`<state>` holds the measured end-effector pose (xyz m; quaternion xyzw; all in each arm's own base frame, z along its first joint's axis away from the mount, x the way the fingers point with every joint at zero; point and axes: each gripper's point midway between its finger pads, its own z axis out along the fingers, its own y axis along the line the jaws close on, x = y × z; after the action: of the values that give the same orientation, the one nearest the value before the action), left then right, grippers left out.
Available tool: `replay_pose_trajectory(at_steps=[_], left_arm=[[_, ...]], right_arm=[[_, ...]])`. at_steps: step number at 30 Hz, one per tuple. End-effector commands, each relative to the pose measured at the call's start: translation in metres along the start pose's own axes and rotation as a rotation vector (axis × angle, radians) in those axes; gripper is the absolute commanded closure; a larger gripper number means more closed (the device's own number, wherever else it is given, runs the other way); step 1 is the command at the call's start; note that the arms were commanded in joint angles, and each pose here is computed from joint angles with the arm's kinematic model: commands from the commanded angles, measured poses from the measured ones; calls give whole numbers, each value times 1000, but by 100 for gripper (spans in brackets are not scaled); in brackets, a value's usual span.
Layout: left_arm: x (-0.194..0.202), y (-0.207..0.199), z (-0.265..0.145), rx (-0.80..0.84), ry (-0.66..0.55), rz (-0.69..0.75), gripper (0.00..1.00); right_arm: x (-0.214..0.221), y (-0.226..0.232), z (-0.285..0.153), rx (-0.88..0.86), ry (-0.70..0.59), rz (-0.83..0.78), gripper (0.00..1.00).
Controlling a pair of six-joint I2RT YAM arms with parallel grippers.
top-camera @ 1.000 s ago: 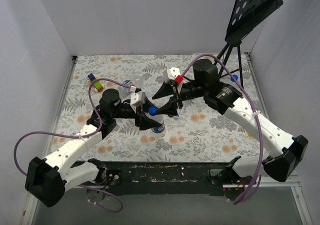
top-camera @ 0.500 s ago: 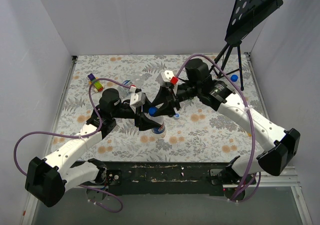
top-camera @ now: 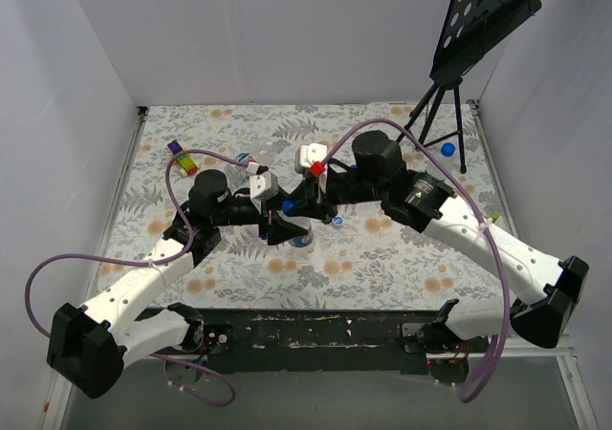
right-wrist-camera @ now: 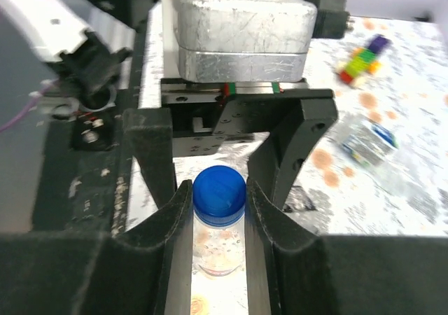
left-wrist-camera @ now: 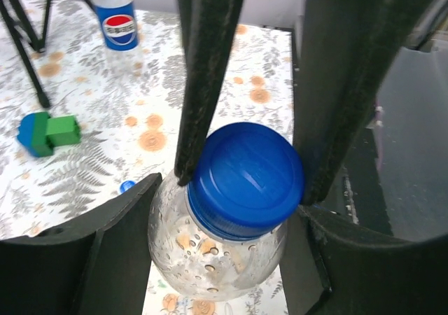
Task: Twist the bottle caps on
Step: Screw the bottle cap onto the plastic bottle.
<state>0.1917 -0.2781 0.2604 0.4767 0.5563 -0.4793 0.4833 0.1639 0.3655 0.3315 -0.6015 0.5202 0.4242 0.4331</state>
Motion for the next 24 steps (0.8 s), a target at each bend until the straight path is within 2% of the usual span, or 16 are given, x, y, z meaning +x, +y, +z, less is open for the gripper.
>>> replay_pose_trajectory(at_steps=[1, 4, 13, 24], left_arm=[[-24, 42, -9, -268, -47, 38, 77], [-23, 54, -14, -344, -45, 37, 78], [-23, 53, -14, -342, -43, 38, 78], [-22, 66, -19, -425, -44, 28, 82]], right_arm=[[19, -42, -1, 388, 58, 0, 99], [30, -46, -2, 469, 75, 26, 99], [24, -36, 2, 426, 44, 66, 99], [27, -69, -30, 771, 24, 172, 99]])
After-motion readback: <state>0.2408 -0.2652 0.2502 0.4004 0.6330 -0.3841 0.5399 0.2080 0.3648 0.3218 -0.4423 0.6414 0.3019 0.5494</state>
